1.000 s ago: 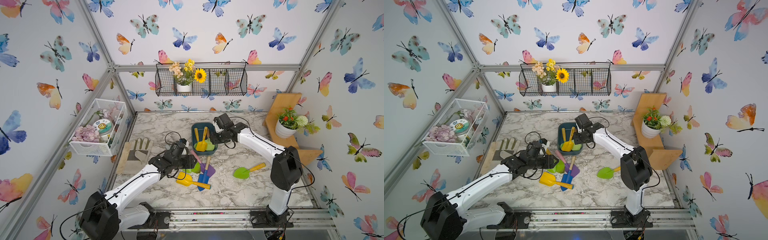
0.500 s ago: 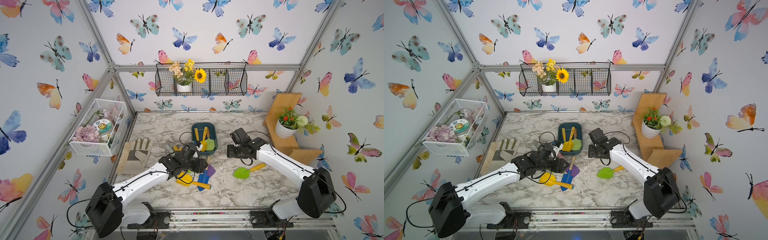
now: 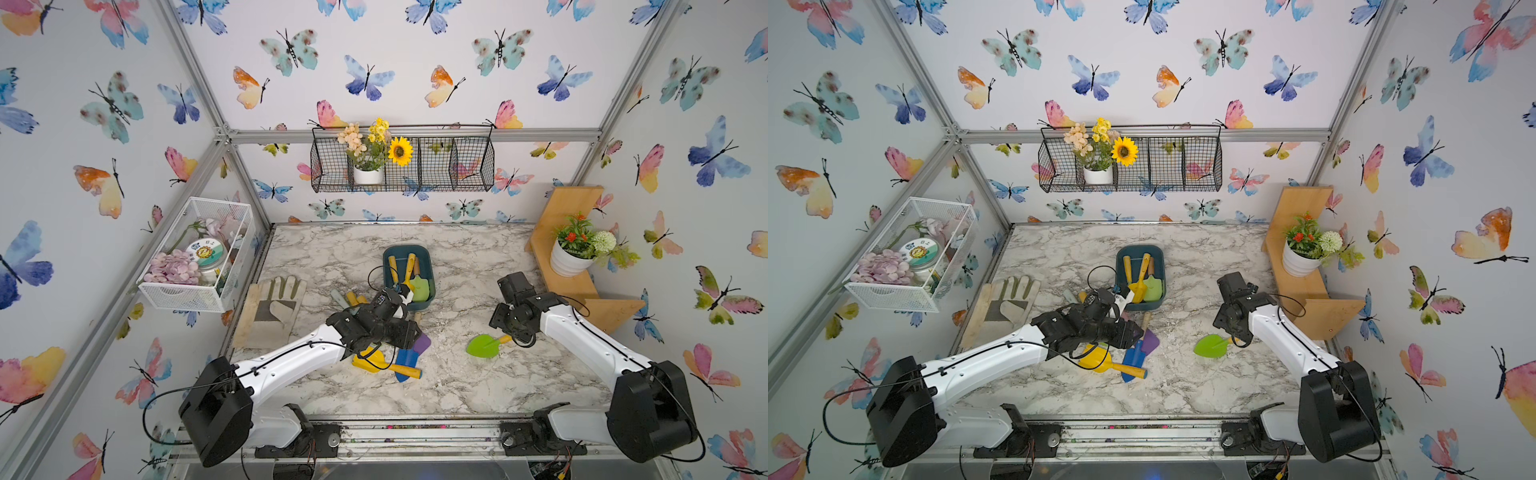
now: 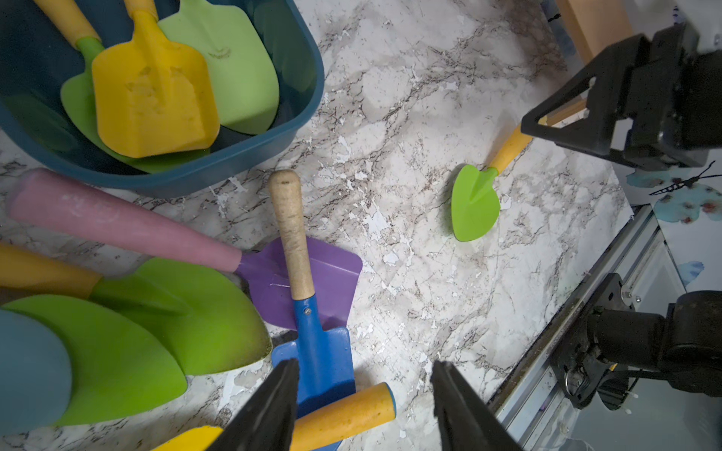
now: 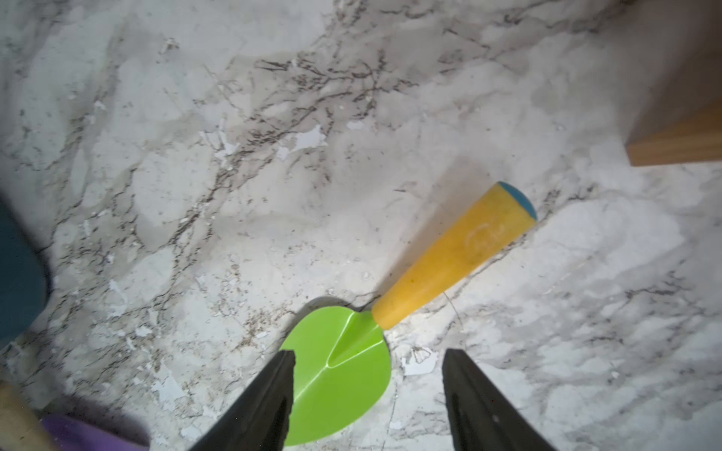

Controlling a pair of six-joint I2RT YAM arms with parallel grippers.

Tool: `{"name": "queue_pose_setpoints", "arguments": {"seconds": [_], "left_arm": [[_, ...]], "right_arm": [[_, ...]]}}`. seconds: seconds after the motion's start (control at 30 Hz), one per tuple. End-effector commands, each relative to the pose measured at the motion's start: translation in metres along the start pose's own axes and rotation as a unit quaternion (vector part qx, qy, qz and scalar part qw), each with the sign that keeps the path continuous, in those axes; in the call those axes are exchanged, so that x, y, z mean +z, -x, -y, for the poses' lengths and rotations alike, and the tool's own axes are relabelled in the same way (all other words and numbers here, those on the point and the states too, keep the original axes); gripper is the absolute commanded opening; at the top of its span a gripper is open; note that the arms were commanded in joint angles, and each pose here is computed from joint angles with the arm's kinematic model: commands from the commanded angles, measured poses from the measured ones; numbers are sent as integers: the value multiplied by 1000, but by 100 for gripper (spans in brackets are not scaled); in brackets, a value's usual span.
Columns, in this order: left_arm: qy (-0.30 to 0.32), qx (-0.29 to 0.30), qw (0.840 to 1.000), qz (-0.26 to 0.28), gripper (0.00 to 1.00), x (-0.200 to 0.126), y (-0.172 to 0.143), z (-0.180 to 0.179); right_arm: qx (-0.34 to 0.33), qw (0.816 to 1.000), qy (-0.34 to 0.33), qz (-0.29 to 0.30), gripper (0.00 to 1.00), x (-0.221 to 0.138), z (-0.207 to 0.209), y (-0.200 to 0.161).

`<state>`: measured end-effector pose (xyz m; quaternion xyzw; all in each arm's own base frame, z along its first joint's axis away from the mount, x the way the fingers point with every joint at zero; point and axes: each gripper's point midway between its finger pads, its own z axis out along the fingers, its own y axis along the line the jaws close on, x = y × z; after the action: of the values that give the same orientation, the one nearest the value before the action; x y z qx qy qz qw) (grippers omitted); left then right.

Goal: Put the shovel into the storage box
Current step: Pick up the shovel from the center of the board.

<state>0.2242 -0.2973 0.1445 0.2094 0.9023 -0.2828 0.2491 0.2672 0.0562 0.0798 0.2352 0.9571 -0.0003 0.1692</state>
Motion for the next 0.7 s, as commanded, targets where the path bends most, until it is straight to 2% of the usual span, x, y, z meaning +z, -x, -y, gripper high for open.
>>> {"name": "queue_pose_setpoints", "arguments": {"seconds": [0.0,0.3,0.67], "left_arm": [[7,11,1000,11,60,2,8,2],[8,11,1000,9,60,5,8,1],[11,7,1000,7,60,7,3,-3]], "right_arm": [[31,999,-6,-12,63,3,12,-5],[52,997,0,-49,57,30,14,-19],[62,996,-1,-67,53,50,17,-30]]}}
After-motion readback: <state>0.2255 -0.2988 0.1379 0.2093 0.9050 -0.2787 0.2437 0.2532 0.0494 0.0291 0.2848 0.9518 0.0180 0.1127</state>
